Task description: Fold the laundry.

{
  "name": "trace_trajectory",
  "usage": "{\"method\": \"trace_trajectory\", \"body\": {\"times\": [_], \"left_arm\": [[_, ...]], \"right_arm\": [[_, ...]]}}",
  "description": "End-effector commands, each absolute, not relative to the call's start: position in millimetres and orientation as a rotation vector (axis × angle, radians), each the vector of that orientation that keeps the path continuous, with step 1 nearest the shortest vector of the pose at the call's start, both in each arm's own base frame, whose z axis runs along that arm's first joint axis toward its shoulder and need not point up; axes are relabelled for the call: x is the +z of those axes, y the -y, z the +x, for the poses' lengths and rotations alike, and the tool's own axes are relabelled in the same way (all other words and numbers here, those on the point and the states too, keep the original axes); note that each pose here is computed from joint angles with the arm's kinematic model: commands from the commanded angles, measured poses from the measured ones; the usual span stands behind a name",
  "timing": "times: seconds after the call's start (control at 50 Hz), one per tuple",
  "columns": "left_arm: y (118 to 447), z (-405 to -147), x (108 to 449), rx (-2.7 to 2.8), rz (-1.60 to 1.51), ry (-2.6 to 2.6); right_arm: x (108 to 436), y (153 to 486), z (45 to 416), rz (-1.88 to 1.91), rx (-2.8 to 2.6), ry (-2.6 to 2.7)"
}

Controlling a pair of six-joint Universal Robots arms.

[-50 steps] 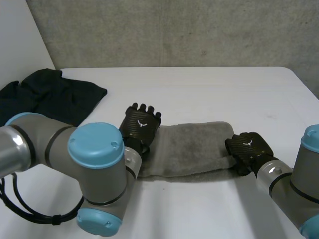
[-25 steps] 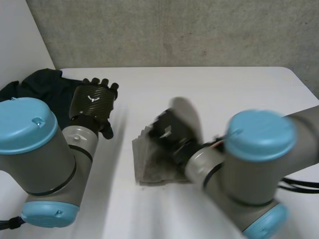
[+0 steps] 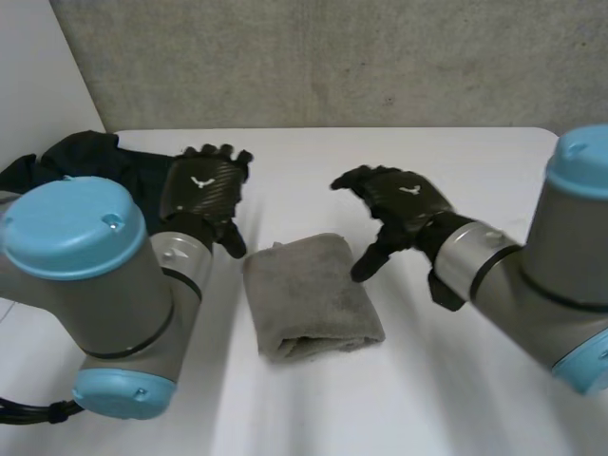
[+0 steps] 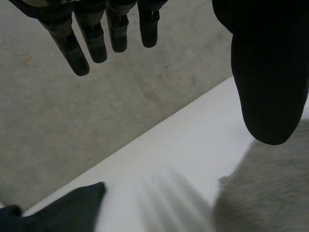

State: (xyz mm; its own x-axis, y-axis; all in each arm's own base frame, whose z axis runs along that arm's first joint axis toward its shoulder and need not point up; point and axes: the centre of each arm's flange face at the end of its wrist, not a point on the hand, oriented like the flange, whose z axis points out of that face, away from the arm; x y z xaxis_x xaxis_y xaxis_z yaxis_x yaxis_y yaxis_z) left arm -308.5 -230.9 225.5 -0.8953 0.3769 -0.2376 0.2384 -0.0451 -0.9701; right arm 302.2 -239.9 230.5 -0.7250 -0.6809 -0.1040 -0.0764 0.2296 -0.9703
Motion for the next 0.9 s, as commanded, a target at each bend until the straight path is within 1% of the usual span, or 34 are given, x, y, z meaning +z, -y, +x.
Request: {"method": "trace_trajectory", "body": {"times": [0.02, 0.08, 0.1, 0.16, 0.24, 0.32, 0.4, 0.48, 0.6, 0.68, 0.7, 0.76, 0.78, 0.9], "left_arm": [[200.1, -324.3, 203.3, 1.856, -0.734, 2.162], [194.4, -325.8, 190.3, 1.775, -0.756, 2.206], [190.0, -327.2, 180.1, 1.717, -0.776, 2.237], [187.8, -327.7, 164.3, 1.650, -0.806, 2.286], [191.0, -328.2, 151.7, 1.619, -0.826, 2.324], [197.2, -325.4, 141.6, 1.580, -0.839, 2.383], [201.4, -317.7, 129.3, 1.499, -0.863, 2.474], [205.8, -312.5, 126.6, 1.482, -0.852, 2.509], [207.0, -313.8, 138.2, 1.524, -0.834, 2.478], [208.2, -315.2, 161.8, 1.597, -0.801, 2.413], [208.0, -315.4, 171.5, 1.623, -0.789, 2.386], [206.9, -316.4, 188.3, 1.661, -0.775, 2.328], [206.0, -317.8, 200.8, 1.687, -0.768, 2.278], [202.6, -316.0, 240.4, 1.754, -0.750, 2.130]], "right_arm": [[201.5, 260.0, 304.2, -0.750, -1.444, -2.108], [189.0, 268.3, 308.8, -0.767, -1.406, -2.134], [185.3, 269.1, 310.1, -0.772, -1.389, -2.142], [171.5, 265.5, 319.0, -0.810, -1.313, -2.164], [158.7, 252.2, 333.8, -0.896, -1.260, -2.163], [144.4, 247.9, 336.9, -1.002, -1.251, -2.170], [138.8, 248.8, 334.9, -1.093, -1.284, -2.181], [133.6, 252.4, 332.5, -1.146, -1.330, -2.208], [139.2, 256.1, 332.2, -1.151, -1.402, -2.201], [157.4, 255.5, 331.3, -1.127, -1.462, -2.163], [168.2, 256.0, 328.8, -1.106, -1.504, -2.142], [184.3, 254.9, 325.7, -1.082, -1.572, -2.104], [192.3, 253.5, 323.8, -1.064, -1.609, -2.083], [212.5, 243.3, 312.1, -0.953, -1.674, -2.081]]}}
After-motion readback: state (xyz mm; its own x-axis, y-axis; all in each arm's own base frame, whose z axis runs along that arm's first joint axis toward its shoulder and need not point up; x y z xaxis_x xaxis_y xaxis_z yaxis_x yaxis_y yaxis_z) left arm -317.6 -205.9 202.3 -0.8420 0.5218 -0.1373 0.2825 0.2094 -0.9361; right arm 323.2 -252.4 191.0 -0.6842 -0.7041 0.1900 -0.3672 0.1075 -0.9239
